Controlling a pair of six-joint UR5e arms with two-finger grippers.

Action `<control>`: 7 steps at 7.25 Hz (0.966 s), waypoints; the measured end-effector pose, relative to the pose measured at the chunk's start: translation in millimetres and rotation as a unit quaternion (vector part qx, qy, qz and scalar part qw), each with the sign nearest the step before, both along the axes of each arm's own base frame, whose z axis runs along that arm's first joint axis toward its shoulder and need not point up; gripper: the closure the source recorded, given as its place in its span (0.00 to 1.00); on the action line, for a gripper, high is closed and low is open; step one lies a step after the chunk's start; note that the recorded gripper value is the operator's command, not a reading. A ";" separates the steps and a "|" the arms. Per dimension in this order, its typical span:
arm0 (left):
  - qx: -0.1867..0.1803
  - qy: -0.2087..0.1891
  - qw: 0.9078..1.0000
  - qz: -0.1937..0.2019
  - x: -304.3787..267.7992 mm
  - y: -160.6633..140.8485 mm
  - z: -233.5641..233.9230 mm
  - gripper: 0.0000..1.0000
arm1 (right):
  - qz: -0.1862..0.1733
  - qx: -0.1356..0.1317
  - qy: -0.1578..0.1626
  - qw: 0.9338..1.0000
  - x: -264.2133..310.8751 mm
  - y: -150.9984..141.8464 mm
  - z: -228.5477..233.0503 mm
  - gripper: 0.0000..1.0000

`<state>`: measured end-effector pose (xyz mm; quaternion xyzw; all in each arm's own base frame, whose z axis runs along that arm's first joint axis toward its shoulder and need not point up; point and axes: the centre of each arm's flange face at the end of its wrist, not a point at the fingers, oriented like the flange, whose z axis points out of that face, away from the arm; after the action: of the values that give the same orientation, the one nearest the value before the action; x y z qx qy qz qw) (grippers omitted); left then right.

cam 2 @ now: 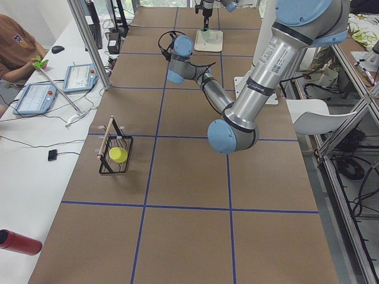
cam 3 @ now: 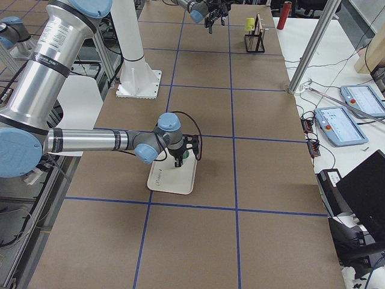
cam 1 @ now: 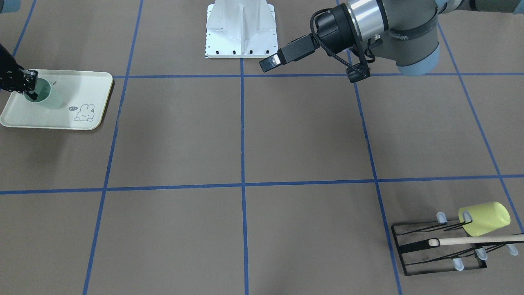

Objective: Left arm grabs green cup and hands to right arm on tray

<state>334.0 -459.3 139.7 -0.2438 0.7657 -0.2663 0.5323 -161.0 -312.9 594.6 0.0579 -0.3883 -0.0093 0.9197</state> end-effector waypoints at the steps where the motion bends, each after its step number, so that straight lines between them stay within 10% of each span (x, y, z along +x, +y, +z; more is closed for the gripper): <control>1: 0.000 0.000 1.000 0.000 -0.2 0.1 -0.3 0.00 | -0.003 -0.002 0.000 1.000 -1.1 1.2 5.9 1.00; 2: 0.000 0.001 1.000 0.000 -0.5 0.4 -0.6 0.00 | -0.006 -0.002 -0.001 1.000 -1.6 2.5 10.8 1.00; 3: 0.000 0.001 1.000 0.000 -0.6 0.6 -0.9 0.00 | -0.007 -0.001 -0.002 1.000 -1.9 3.5 13.2 0.71; 4: 0.000 0.001 1.000 0.000 -0.4 0.8 -0.9 0.00 | -0.008 -0.002 -0.002 1.000 -1.8 4.4 14.8 0.13; 7: -0.005 -0.004 1.000 0.000 2.8 -1.8 1.2 0.00 | -0.009 0.003 -0.006 1.000 1.9 8.9 16.5 0.00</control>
<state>336.8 -461.1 140.9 -0.2453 0.7623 -0.2706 0.5343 -159.1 -304.0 611.0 0.0576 -0.3944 -0.0180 0.9169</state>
